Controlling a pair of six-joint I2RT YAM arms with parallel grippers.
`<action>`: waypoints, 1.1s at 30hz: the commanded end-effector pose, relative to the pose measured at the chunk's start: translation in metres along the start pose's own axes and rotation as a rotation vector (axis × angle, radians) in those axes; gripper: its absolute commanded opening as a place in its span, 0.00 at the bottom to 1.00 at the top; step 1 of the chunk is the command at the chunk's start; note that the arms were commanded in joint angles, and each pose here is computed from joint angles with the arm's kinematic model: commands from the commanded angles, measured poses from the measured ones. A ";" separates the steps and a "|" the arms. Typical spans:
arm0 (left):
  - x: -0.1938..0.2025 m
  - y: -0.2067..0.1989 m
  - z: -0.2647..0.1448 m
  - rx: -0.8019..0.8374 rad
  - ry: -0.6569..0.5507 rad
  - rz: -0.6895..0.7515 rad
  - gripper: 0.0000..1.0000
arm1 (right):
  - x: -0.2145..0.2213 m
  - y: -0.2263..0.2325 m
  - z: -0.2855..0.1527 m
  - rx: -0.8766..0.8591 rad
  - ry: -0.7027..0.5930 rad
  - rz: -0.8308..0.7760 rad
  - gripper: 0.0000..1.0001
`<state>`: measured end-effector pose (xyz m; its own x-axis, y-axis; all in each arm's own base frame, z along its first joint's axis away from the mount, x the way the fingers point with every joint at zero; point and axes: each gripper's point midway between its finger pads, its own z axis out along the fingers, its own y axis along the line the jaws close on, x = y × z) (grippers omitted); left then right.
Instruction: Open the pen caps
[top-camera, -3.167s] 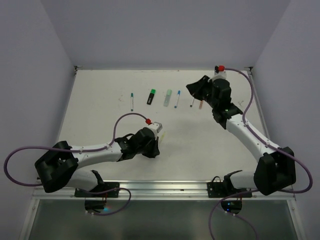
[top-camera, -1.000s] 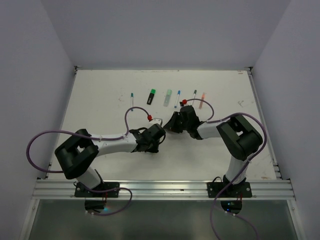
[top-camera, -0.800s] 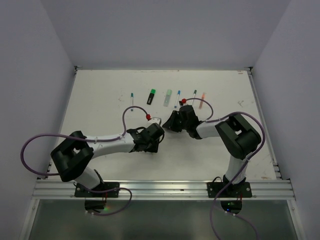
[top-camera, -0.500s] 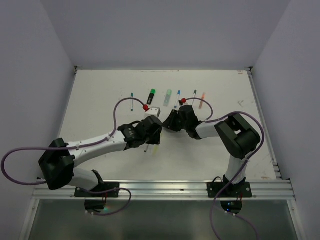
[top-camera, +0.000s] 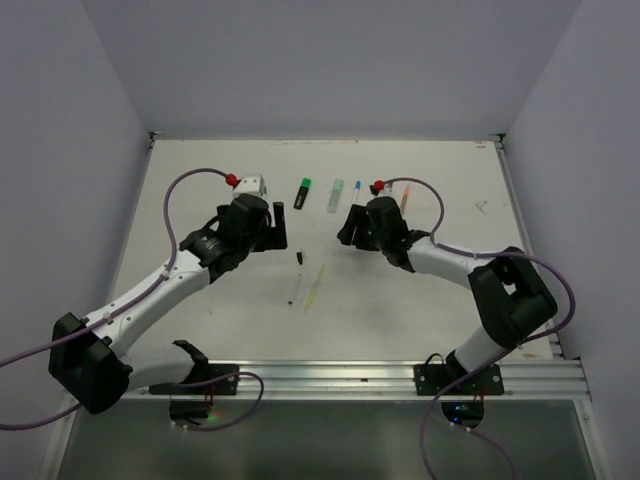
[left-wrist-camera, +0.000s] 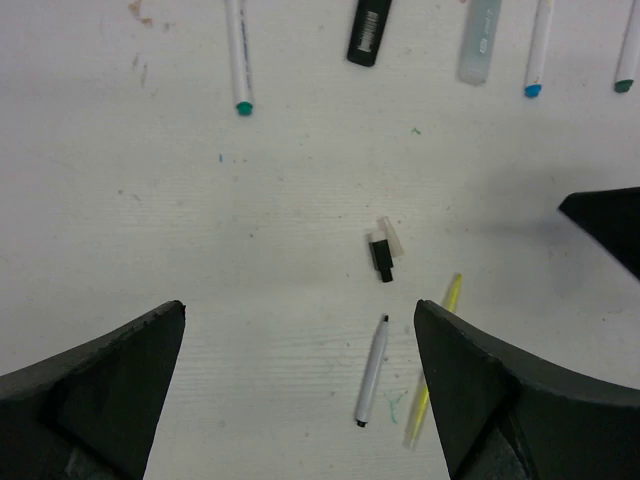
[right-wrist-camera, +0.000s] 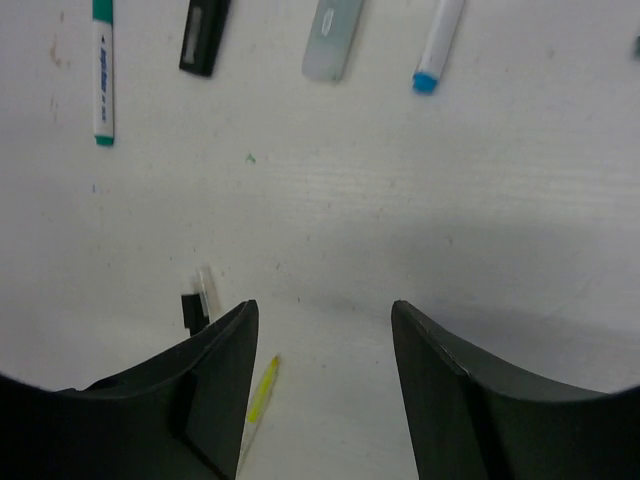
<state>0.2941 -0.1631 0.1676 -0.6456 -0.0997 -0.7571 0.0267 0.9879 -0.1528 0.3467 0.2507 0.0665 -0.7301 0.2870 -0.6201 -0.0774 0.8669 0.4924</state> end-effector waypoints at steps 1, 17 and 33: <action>-0.027 0.023 -0.009 -0.042 -0.069 0.040 1.00 | -0.068 -0.024 -0.025 0.185 -0.144 -0.103 0.60; -0.014 0.062 0.002 -0.075 -0.067 0.064 1.00 | -0.172 -0.148 0.002 0.547 -0.117 0.045 0.54; -0.012 0.060 0.002 -0.040 -0.055 0.052 1.00 | -0.123 -0.192 0.045 0.658 0.067 0.030 0.26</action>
<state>0.3002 -0.1004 0.1567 -0.6347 -0.0613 -0.7703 -0.0079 0.9973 -0.0729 0.4817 0.0730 0.0225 -0.7609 0.3197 -0.5646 0.3555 0.9334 0.0494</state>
